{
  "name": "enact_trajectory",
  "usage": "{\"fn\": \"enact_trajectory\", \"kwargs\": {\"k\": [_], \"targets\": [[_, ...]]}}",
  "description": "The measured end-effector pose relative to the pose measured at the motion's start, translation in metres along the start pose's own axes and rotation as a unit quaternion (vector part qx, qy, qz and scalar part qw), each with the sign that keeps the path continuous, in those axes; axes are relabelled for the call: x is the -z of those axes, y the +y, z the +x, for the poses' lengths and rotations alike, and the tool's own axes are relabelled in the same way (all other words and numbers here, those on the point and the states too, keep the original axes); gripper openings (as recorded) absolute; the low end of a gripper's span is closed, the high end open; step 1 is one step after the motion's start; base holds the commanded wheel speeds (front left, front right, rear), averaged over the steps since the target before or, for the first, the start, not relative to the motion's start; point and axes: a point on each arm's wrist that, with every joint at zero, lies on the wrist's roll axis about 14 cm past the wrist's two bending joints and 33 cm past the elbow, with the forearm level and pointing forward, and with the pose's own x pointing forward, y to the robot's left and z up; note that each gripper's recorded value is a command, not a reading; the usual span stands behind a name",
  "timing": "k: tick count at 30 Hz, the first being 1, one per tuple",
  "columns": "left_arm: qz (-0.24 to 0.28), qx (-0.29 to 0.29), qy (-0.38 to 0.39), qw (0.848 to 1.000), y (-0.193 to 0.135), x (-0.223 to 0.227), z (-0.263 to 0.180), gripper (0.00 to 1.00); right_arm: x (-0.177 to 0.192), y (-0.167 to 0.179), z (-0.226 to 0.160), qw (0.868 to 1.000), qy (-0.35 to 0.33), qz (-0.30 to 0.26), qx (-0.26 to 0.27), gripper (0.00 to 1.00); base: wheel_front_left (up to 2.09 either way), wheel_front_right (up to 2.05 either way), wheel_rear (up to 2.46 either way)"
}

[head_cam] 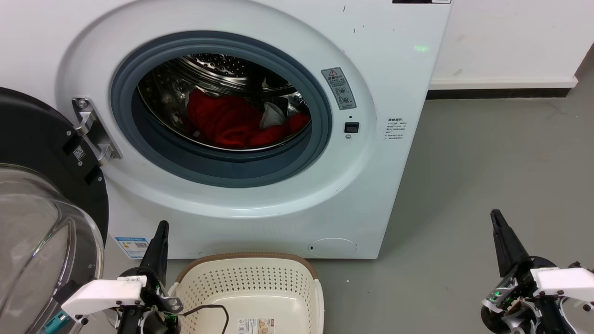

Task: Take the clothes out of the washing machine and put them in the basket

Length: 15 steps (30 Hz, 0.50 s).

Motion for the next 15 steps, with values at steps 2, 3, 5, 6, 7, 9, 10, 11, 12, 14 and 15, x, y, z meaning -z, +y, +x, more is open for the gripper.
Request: {"fn": "enact_trajectory", "kwargs": {"k": [2,3,5,6,7,9,10,11,12,14,15], "targets": [[0.000,0.000,0.000,1.000,0.0000,0.0000,0.0000,0.00,0.0000,0.0000,0.0000,1.000,0.000,0.000,0.000,0.00,0.00,0.00,0.00],[0.000,0.000,0.000,1.000,0.0000,0.0000,0.0000,0.00,0.0000,0.0000,0.0000,1.000,0.000,0.000,0.000,0.00,0.00,0.00,0.00],[0.000,0.000,0.000,1.000,0.0000,0.0000,0.0000,0.00,0.0000,0.0000,0.0000,1.000,0.000,0.000,0.000,0.00,0.00,0.00,0.00],[0.000,0.000,0.000,1.000,0.0000,0.0000,0.0000,0.00,0.0000,0.0000,0.0000,1.000,0.000,0.000,0.000,0.00,0.00,0.00,0.00],[0.000,0.000,0.000,1.000,0.0000,0.0000,0.0000,0.00,0.0000,0.0000,0.0000,1.000,0.000,0.000,0.000,0.00,0.00,0.00,0.00],[0.000,0.000,0.000,1.000,0.0000,0.0000,0.0000,0.00,0.0000,0.0000,0.0000,1.000,0.000,0.000,0.000,0.00,0.00,0.00,0.00],[0.000,0.000,0.000,1.000,0.0000,0.0000,0.0000,0.00,0.0000,0.0000,0.0000,1.000,0.000,0.000,0.000,0.00,0.00,0.00,0.00],[0.000,0.000,0.000,1.000,0.0000,0.0000,0.0000,0.00,0.0000,0.0000,0.0000,1.000,0.000,0.000,0.000,0.00,0.00,0.00,0.00],[0.000,0.000,0.000,1.000,0.0000,0.0000,0.0000,0.00,0.0000,0.0000,0.0000,1.000,0.000,0.000,0.000,0.00,0.00,0.00,0.00],[0.000,0.000,0.000,1.000,0.0000,0.0000,0.0000,0.00,0.0000,0.0000,0.0000,1.000,0.000,0.000,0.000,0.00,0.00,0.00,0.00],[0.000,0.000,0.000,1.000,0.0000,0.0000,0.0000,0.00,0.0000,0.0000,0.0000,1.000,0.000,0.000,0.000,0.00,0.00,0.00,0.00]]}}
